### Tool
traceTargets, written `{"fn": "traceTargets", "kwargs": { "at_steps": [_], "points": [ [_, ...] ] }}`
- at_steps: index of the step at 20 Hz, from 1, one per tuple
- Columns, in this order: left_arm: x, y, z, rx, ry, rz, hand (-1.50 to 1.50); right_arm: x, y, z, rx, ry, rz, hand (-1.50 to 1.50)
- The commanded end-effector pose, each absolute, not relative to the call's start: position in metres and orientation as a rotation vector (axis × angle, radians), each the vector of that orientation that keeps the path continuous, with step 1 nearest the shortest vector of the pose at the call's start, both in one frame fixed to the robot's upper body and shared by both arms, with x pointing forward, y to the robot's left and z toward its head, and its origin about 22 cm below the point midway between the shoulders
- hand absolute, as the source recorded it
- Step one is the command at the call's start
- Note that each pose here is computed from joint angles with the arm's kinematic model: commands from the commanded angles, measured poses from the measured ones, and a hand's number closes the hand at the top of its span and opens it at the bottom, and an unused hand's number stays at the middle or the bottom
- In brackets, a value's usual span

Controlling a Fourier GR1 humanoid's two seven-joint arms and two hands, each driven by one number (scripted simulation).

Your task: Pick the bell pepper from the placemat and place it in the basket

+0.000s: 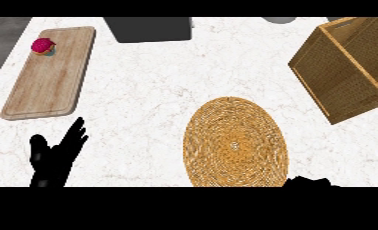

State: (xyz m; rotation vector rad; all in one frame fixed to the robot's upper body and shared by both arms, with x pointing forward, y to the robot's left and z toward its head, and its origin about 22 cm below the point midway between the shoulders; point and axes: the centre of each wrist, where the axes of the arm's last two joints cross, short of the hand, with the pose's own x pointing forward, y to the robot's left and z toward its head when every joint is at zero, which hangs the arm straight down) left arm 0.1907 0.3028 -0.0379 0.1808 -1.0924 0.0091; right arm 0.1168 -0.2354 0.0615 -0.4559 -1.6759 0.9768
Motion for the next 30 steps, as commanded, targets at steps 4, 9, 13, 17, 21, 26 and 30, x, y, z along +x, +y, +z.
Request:
{"fn": "traceTargets", "kwargs": {
  "at_steps": [4, 9, 13, 17, 21, 26, 30],
  "points": [
    [0.183, 0.319, -0.048, 0.192, -1.011, 0.002, 0.0, 0.091, -0.26, 0.148, -0.444, -1.847, 0.635, 1.5],
    [0.197, 0.3, -0.046, 0.168, -1.018, -0.015, 0.0, 0.102, -0.283, 0.176, -0.588, -1.805, 0.593, 1.5],
    [0.192, 0.298, -0.04, 0.162, -1.018, -0.017, 0.0, 0.124, -0.309, 0.194, -0.622, -1.799, 0.471, 1.5],
    [0.2, 0.289, -0.039, 0.142, -1.031, -0.032, 0.0, 0.146, -0.338, 0.233, -0.659, -1.767, 0.398, 1.5],
    [0.194, 0.302, -0.046, 0.17, -1.019, -0.04, 0.0, 0.171, -0.373, 0.281, -0.683, -1.73, 0.372, 1.5],
    [0.201, 0.284, -0.056, 0.152, -1.013, -0.044, 0.0, 0.218, -0.401, 0.301, -0.751, -1.692, 0.402, 1.5],
    [0.2, 0.284, -0.058, 0.148, -1.0, -0.055, 0.0, 0.254, -0.402, 0.284, -0.753, -1.66, 0.456, 1.5]
  ]
}}
